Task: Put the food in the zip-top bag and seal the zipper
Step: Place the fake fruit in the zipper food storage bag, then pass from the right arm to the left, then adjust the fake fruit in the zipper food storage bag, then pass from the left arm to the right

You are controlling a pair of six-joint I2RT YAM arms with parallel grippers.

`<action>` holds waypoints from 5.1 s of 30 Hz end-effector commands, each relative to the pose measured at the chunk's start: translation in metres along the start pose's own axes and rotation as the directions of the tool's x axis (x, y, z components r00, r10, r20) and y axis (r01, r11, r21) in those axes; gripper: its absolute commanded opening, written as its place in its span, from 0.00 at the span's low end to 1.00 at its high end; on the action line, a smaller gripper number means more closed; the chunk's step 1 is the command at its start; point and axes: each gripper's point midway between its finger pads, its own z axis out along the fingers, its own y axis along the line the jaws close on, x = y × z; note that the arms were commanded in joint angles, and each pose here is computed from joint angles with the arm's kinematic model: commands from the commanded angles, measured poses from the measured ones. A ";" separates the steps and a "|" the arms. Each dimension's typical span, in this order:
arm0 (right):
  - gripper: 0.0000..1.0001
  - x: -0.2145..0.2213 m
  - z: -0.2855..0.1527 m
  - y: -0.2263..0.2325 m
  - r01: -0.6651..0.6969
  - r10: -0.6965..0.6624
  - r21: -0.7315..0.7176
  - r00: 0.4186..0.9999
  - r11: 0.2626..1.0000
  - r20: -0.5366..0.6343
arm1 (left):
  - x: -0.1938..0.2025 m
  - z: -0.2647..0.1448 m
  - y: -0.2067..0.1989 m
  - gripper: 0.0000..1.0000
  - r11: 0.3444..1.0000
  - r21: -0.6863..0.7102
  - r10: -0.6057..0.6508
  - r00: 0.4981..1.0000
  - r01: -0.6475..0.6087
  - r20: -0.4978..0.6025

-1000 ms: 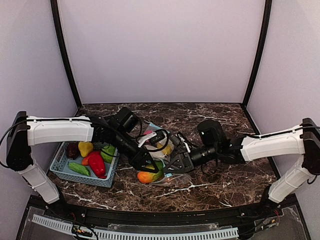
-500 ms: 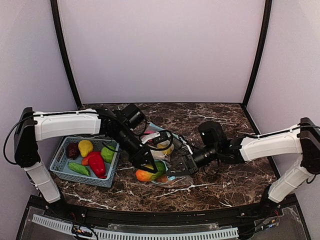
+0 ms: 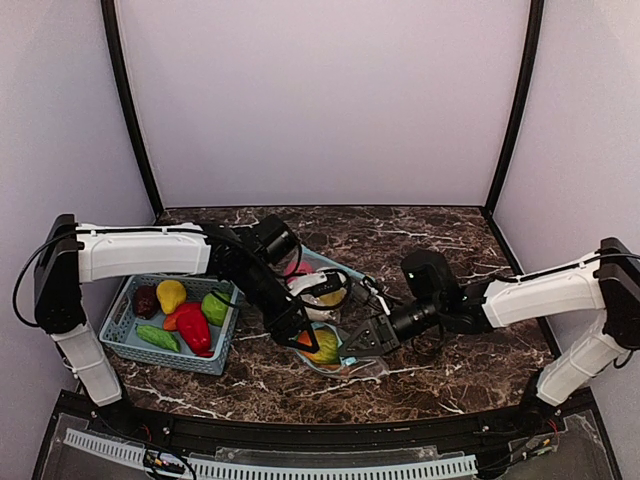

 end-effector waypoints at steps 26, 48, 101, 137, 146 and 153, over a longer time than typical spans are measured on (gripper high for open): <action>0.00 -0.023 -0.022 -0.010 -0.027 0.018 0.060 0.989 0.998 0.149 | 0.024 -0.047 0.016 0.83 0.931 -0.096 -0.280 0.857 0.353 0.433; 0.00 -0.026 -0.026 -0.011 -0.032 0.017 0.084 0.985 0.996 0.172 | 0.042 -0.003 0.039 0.55 0.863 -0.024 -0.465 0.812 0.505 0.352; 0.99 -0.042 -0.008 -0.069 0.069 -0.127 0.743 0.992 0.665 0.022 | 0.017 -0.014 0.024 0.01 0.863 -0.012 -0.472 0.816 0.505 0.334; 0.74 -0.020 -0.065 -0.016 0.227 -0.387 0.574 0.906 0.787 0.171 | 0.027 -0.032 0.049 0.01 0.818 -0.064 -0.528 0.791 0.571 0.308; 0.67 -0.016 -0.046 -0.025 0.293 -0.425 0.542 0.895 0.788 0.134 | 0.027 -0.033 0.049 0.01 0.820 -0.070 -0.522 0.793 0.568 0.314; 0.57 -0.008 -0.032 -0.028 0.337 -0.436 0.508 0.896 0.793 0.086 | 0.025 -0.034 0.050 0.01 0.823 -0.072 -0.516 0.795 0.563 0.318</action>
